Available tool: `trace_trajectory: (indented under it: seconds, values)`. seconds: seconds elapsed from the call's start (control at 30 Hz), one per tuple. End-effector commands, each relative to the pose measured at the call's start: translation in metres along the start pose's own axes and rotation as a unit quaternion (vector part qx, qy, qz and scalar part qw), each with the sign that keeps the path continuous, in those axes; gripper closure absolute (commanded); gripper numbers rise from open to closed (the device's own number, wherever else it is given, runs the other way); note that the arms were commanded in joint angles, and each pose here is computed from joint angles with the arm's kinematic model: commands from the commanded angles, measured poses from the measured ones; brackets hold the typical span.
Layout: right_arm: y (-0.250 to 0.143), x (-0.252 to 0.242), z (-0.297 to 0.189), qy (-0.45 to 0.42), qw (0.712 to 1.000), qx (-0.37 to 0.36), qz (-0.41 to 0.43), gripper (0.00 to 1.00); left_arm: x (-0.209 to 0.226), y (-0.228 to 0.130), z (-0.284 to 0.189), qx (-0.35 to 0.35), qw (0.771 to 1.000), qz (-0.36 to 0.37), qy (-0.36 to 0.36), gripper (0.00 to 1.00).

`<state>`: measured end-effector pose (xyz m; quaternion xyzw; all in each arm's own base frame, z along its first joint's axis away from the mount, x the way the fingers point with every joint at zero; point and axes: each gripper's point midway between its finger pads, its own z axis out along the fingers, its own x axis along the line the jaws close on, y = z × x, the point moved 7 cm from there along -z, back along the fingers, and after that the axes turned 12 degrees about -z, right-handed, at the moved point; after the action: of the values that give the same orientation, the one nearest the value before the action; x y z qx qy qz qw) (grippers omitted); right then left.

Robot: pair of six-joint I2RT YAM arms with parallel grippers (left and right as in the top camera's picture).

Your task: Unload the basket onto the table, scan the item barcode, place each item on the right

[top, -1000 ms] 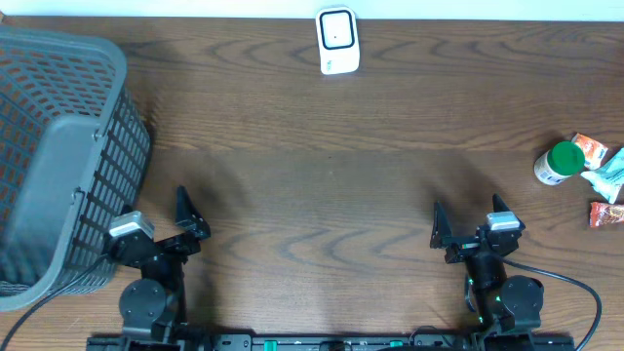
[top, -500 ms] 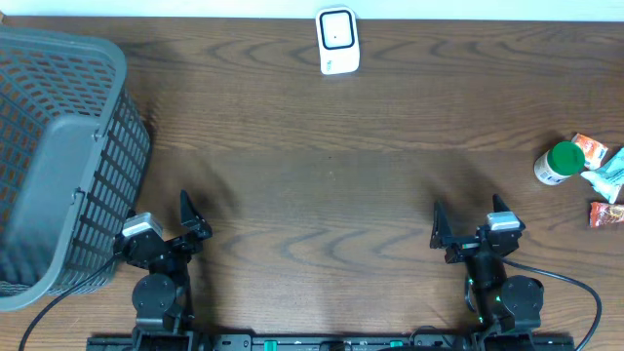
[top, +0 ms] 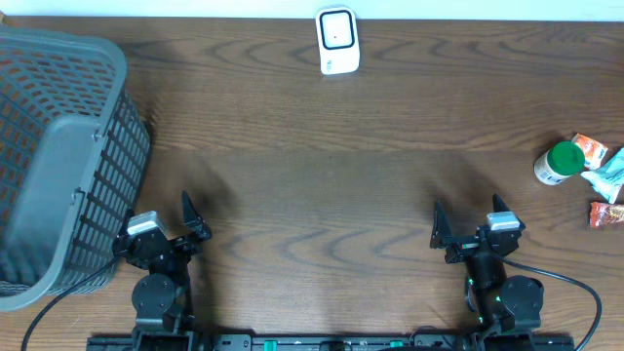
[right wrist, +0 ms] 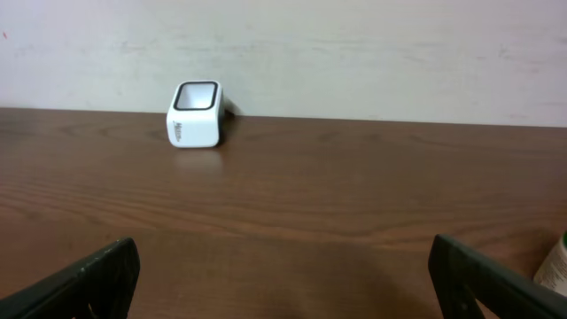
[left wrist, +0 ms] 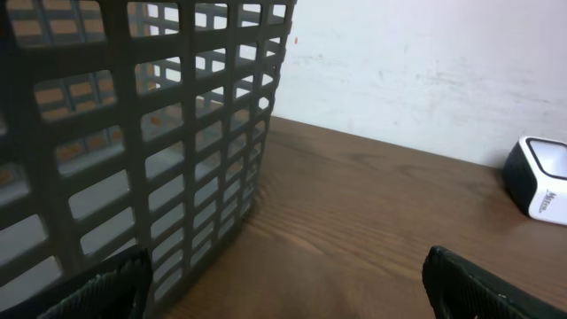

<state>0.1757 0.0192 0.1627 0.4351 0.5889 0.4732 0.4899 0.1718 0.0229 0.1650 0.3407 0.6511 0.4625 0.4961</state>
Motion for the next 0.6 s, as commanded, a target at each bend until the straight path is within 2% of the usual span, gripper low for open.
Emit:
trace_trajectory:
  seconds: [0.0, 0.1, 0.57]
  values:
    - [-0.0006, -0.0009, -0.0003, -0.003, 1.000, 0.001, -0.005, 0.01, 0.0012, -0.0141, 0.0008, 0.030, 0.999, 0.038, -0.010, 0.02]
    - [-0.0005, -0.0009, -0.0003, -0.003, 1.000, 0.000, -0.005, 0.01, -0.0020, -0.0164, 0.0005, 0.038, 0.997, 0.055, -0.028, 0.02]
    - [-0.0006, -0.0009, -0.0003, -0.003, 1.000, 0.001, -0.005, 0.01, -0.0037, -0.0172, 0.0003, 0.041, 0.997, 0.055, -0.036, 0.02]
